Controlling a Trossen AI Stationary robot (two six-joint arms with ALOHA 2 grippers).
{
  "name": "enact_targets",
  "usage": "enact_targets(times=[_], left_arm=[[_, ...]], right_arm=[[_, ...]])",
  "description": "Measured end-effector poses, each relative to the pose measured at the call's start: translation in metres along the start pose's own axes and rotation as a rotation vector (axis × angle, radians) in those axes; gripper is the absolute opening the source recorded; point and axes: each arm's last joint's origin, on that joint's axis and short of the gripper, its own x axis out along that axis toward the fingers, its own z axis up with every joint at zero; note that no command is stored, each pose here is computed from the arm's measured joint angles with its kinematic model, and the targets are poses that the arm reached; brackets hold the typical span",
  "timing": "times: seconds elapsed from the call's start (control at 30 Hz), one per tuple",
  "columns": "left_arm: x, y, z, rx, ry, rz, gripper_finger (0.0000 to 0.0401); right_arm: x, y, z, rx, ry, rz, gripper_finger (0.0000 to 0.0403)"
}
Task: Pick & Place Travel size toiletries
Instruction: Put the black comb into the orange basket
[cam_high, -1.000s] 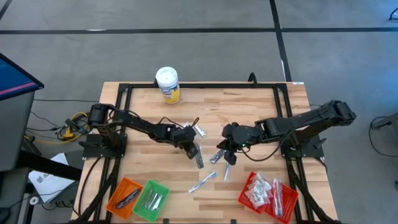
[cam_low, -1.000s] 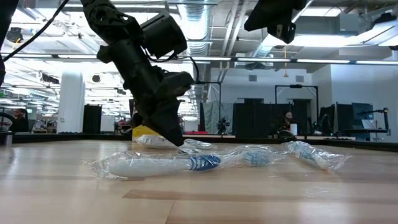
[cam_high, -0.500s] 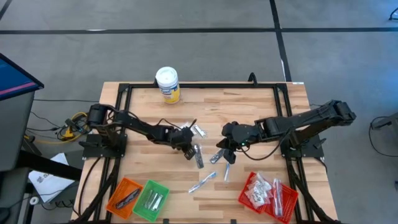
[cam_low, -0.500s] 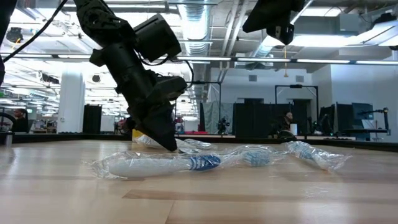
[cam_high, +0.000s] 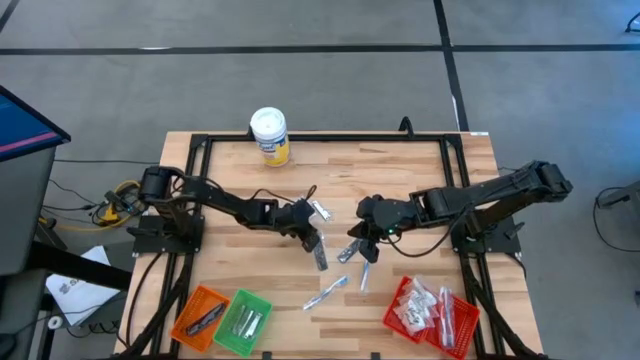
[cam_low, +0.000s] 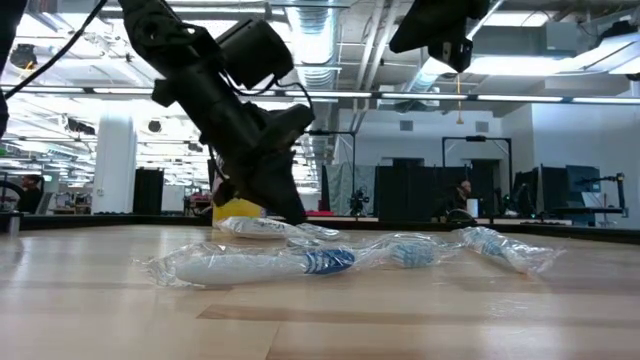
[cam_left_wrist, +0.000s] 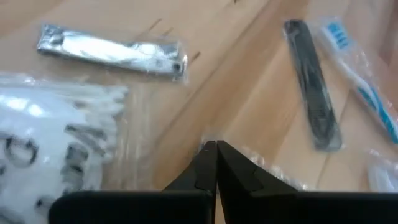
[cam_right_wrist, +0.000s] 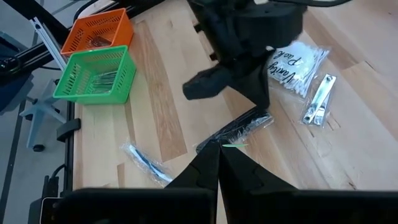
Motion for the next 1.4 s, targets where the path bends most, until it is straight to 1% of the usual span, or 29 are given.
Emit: enact_targets(times=[0.33, 0.47, 0.53, 0.67, 0.77, 1.0, 1.1, 1.23, 1.4], left_arm=[[0.011, 0.003, -0.007, 0.001, 0.062, -0.021, 0.0], [0.012, 0.001, -0.01, -0.025, 0.078, -0.033, 0.0], [0.011, -0.001, -0.012, -0.018, 0.083, -0.025, 0.0], [0.009, -0.007, -0.021, -0.049, 0.105, -0.008, 0.0], [0.006, -0.013, -0.03, -0.071, 0.11, 0.029, 0.0], [0.0, -0.027, -0.05, -0.225, 0.086, 0.082, 0.0], [-0.002, -0.031, -0.059, -0.283, 0.097, 0.109, 0.0], [-0.008, -0.038, -0.072, -0.331, 0.111, 0.134, 0.0], [-0.024, -0.048, -0.09, -0.363, 0.113, 0.159, 0.0]], right_arm=[[0.0, 0.0, 0.0, 0.007, 0.0, 0.0, 0.0], [0.0, 0.0, 0.0, 0.007, -0.001, -0.001, 0.0], [0.0, 0.0, 0.0, 0.006, -0.001, -0.001, 0.0], [0.0, 0.0, 0.0, 0.007, -0.003, -0.004, 0.0], [0.0, 0.0, 0.0, 0.006, -0.004, -0.006, 0.0], [0.0, 0.0, 0.0, 0.006, -0.004, -0.006, 0.0], [0.0, 0.0, 0.0, 0.006, -0.004, -0.006, 0.0], [0.0, 0.0, 0.0, 0.003, -0.004, -0.005, 0.0], [0.0, 0.0, 0.0, -0.003, -0.004, -0.006, 0.0]])
